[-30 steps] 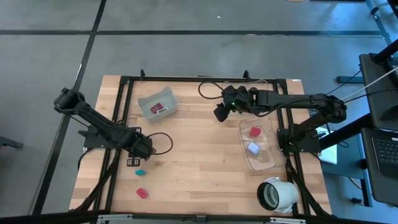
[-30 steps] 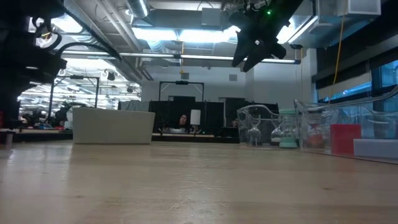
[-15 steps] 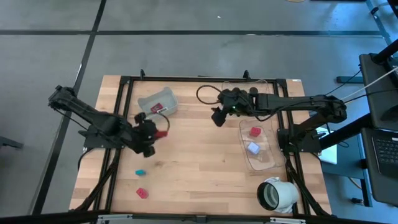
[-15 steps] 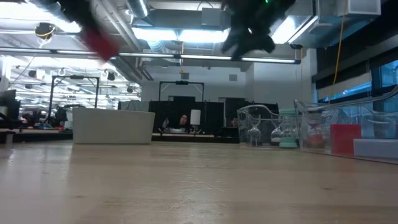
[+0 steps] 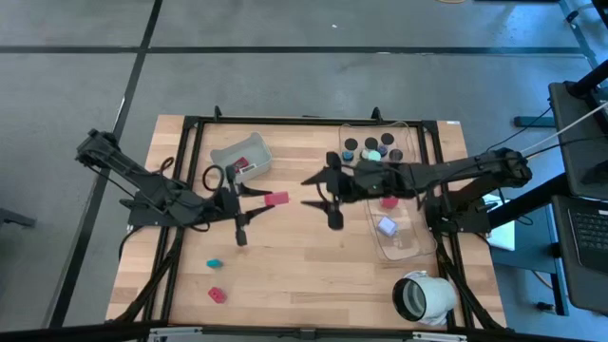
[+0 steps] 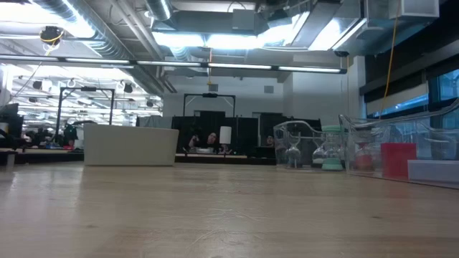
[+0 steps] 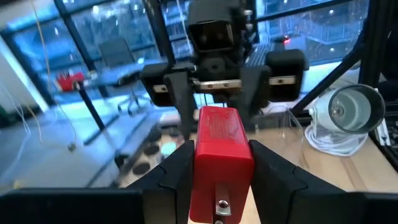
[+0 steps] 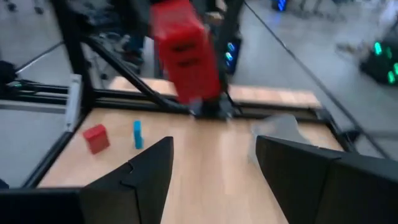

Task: Pick & Place Office items
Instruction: Put the top red charger adapter into the bottom transparent bin

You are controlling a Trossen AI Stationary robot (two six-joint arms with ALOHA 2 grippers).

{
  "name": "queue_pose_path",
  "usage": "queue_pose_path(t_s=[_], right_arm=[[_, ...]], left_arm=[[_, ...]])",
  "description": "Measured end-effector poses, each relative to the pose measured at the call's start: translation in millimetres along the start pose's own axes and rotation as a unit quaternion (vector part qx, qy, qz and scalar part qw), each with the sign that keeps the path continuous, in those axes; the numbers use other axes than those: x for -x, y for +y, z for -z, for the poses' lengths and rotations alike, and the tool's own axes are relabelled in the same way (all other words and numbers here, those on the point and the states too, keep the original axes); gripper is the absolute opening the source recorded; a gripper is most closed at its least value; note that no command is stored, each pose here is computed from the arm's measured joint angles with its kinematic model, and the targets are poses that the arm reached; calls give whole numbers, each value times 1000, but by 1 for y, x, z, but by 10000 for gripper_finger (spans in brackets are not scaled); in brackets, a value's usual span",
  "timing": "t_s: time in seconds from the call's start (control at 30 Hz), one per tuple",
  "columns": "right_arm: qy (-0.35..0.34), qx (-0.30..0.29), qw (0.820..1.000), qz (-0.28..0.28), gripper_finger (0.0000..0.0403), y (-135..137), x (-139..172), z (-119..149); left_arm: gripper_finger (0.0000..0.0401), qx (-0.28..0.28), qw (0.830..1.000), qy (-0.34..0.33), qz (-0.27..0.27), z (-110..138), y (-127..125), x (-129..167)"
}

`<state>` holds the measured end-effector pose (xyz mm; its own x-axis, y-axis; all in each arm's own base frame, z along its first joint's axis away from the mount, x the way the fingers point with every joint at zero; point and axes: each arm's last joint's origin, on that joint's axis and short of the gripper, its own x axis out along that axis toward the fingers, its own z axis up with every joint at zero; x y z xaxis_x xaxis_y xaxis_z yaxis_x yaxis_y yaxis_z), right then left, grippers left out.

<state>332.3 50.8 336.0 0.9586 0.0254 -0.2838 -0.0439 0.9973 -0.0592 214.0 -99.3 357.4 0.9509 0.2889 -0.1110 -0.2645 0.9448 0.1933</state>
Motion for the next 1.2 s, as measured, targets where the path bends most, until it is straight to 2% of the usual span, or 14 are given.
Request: queue_pose_path(t_s=[0.1, 0.23, 0.37, 0.63, 0.83, 1.03, 1.2], right_arm=[[-24, 32, 999, -11, 233, 11, 1, -4], [-55, 56, 997, 5, 233, 17, 3, -10], [-73, 57, 996, 14, 233, 18, 3, -14], [-88, 66, 994, -19, 233, 20, 4, -17], [-77, 56, 995, -13, 233, 19, 3, -15], [-12, 24, 1000, 16, 233, 17, 2, -3], [-13, 15, 1000, 4, 234, 18, 3, -3]], left_arm=[[119, -22, 1000, -20, -1, -2, -8, -8], [119, -46, 998, -34, -1, -1, -18, -17], [119, -48, 997, -53, 1, -4, -22, -21], [119, -53, 996, -76, 0, -9, -22, -21], [119, -56, 996, -72, -2, -8, -23, -19], [119, -64, 996, -65, 2, -7, -27, -14], [119, -64, 996, -67, 10, -7, -26, -16]])
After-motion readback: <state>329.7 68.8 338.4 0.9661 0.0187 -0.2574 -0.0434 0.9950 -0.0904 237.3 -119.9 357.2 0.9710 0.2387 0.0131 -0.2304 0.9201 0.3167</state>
